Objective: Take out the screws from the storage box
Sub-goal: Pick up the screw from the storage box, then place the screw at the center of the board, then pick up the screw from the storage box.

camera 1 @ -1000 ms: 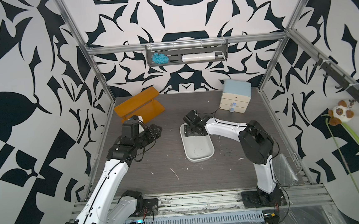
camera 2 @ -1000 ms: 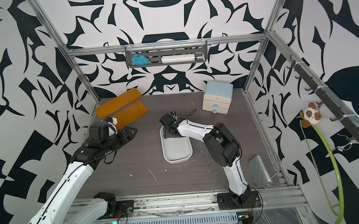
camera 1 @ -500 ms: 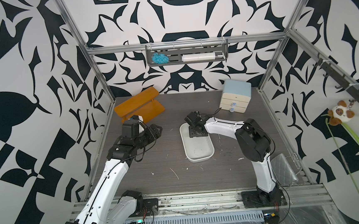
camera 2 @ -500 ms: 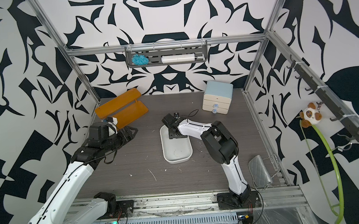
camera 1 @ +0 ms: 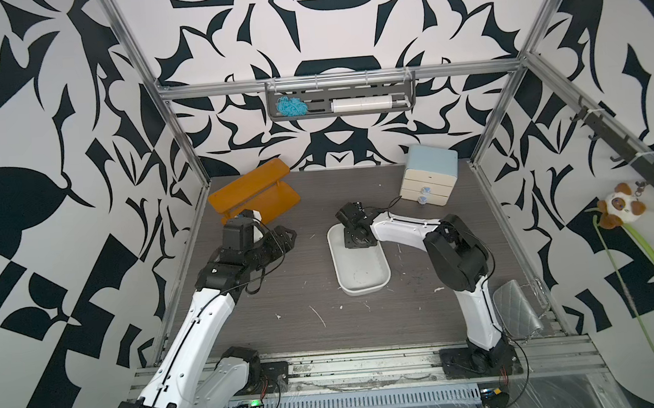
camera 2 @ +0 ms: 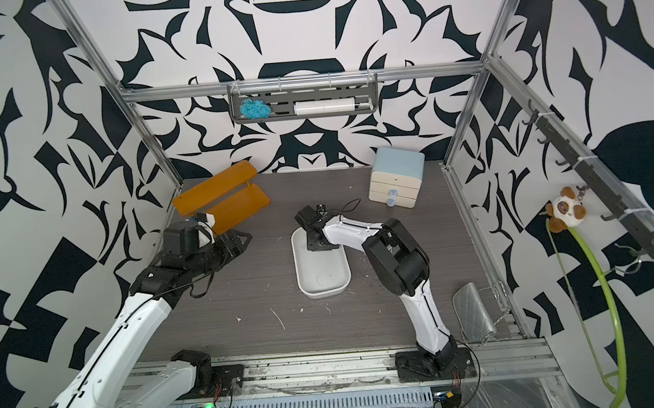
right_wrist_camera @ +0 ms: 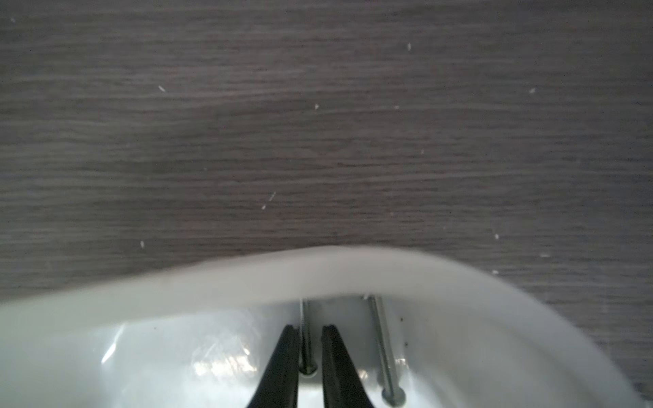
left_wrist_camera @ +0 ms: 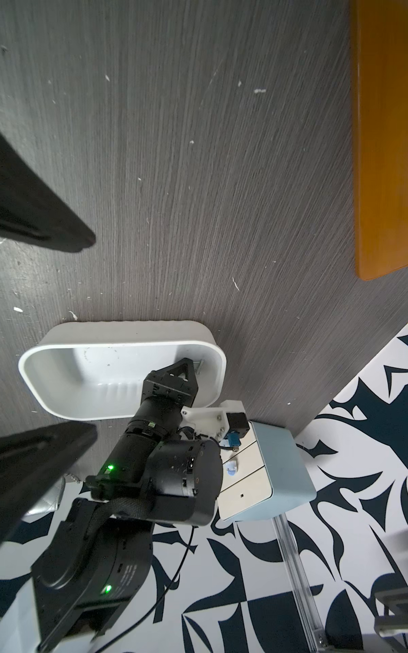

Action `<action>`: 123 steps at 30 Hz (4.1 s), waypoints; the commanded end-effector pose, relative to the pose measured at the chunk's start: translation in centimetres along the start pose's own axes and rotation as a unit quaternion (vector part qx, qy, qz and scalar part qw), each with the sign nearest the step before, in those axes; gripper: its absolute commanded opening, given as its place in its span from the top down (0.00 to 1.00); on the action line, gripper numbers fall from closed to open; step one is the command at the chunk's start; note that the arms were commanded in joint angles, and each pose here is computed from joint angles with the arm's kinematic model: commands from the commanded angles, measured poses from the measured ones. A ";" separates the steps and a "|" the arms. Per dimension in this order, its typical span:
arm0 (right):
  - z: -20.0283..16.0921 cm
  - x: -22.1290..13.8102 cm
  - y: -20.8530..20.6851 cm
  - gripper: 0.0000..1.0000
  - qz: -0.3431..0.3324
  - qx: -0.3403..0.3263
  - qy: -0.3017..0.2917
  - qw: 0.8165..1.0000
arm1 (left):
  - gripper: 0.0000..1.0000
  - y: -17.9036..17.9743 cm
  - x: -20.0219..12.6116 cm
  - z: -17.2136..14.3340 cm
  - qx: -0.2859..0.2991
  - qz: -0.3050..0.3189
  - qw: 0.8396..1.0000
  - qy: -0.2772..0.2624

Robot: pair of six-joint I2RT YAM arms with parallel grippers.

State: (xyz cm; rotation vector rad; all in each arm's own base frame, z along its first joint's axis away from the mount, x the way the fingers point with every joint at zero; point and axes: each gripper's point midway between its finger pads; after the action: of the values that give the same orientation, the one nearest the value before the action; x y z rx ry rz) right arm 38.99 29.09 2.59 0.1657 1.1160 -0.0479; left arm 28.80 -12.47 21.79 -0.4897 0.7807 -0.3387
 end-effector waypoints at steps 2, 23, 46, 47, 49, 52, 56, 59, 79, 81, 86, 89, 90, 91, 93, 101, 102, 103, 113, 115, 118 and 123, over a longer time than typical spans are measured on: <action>-0.3 0.2 -0.1 0.96 -0.003 -0.004 0.014 1.000 | 0.18 0.2 0.3 -0.3 0.000 -0.003 1.000 0.002; 5.2 -13.3 -5.2 1.00 0.030 0.035 -0.131 0.990 | 0.12 0.6 0.7 -0.4 0.000 0.005 1.000 0.008; 1.3 -4.0 -19.2 1.00 -0.058 0.132 -0.052 0.988 | 0.01 1.5 2.0 -1.0 -0.005 0.020 0.999 0.029; 1.2 -3.7 -19.3 1.00 -0.059 0.132 -0.049 0.988 | 0.01 1.5 2.0 -0.9 -0.005 0.021 0.999 0.029; 1.1 -3.2 -19.2 0.98 -0.058 0.130 -0.044 0.989 | 0.01 1.5 2.0 -1.0 -0.006 0.021 0.999 0.029; 1.1 -2.8 -19.0 0.80 -0.057 0.128 -0.039 0.989 | 0.01 1.6 2.1 -0.9 -0.005 0.024 0.999 0.028; 2.0 -3.8 -19.3 0.66 -0.067 0.127 -0.054 0.988 | 0.01 1.7 2.3 -0.9 -0.005 0.026 0.999 0.030; 3.5 -6.3 -18.7 0.67 -0.066 0.121 -0.079 0.987 | 0.01 1.7 2.4 -1.0 -0.006 0.025 0.999 0.033; 2.0 -7.9 -1.2 0.75 0.002 -0.047 -0.090 0.995 | 0.01 1.5 2.1 -0.9 -0.006 0.022 0.999 0.027; 1.7 -6.8 -0.8 0.75 -0.001 -0.049 -0.081 0.996 | 0.01 1.6 2.1 -0.9 -0.006 0.023 0.999 0.027; 1.2 -5.2 -0.4 0.74 -0.005 -0.053 -0.067 0.996 | 0.01 1.6 2.1 -0.9 -0.006 0.023 0.999 0.026; 1.3 -4.6 -0.4 0.73 -0.007 -0.052 -0.062 0.997 | 0.01 1.6 2.2 -1.0 -0.006 0.022 0.999 0.028; 1.3 -4.4 -0.4 0.73 -0.007 -0.051 -0.060 0.997 | 0.01 1.5 2.1 -0.9 -0.006 0.021 0.999 0.027; 1.3 -4.1 -0.6 0.73 -0.009 -0.047 -0.056 0.997 | 0.01 1.5 2.1 -0.9 -0.006 0.021 0.999 0.027; 1.2 -3.5 -1.1 0.73 -0.012 -0.042 -0.047 0.998 | 0.01 1.5 2.1 -0.9 -0.006 0.022 0.999 0.027; 1.1 -2.0 -2.0 0.73 -0.011 -0.028 -0.027 0.999 | 0.01 1.6 2.3 -0.9 -0.006 0.023 0.999 0.027; 1.1 -1.9 -1.9 0.73 -0.009 -0.028 -0.025 0.999 | 0.01 1.6 2.3 -0.9 -0.006 0.022 0.999 0.029; 0.9 -1.6 -2.1 0.73 -0.009 -0.027 -0.020 0.999 | 0.01 1.6 2.4 -1.0 -0.007 0.022 0.999 0.030; 0.0 -0.1 -1.7 0.94 0.018 -0.017 0.011 1.000 | 0.01 1.7 2.5 -1.0 -0.007 0.024 0.999 0.031; 0.1 -0.2 -1.7 1.00 0.019 -0.017 0.010 1.000 | 0.01 1.6 2.5 -1.0 -0.007 0.023 0.999 0.031; 0.2 -0.3 -1.6 1.00 0.019 -0.018 0.007 1.000 | 0.01 1.6 2.4 -0.9 -0.006 0.022 0.999 0.030; 0.8 -1.3 -1.4 1.00 0.029 -0.014 -0.004 0.999 | 0.01 1.6 2.4 -0.9 -0.006 0.022 0.999 0.029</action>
State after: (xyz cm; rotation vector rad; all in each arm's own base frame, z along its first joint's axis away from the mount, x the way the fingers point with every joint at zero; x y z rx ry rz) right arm 39.20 27.48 2.78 0.1569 1.1043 0.0031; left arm 29.82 -12.46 19.14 -0.4819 0.8534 -0.2975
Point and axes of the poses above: each gripper's point midway between its finger pads, its own x axis out along the fingers, its own y axis along the line the jaws close on, z = x × y, and after that the axes turned 11 degrees about x, right-handed
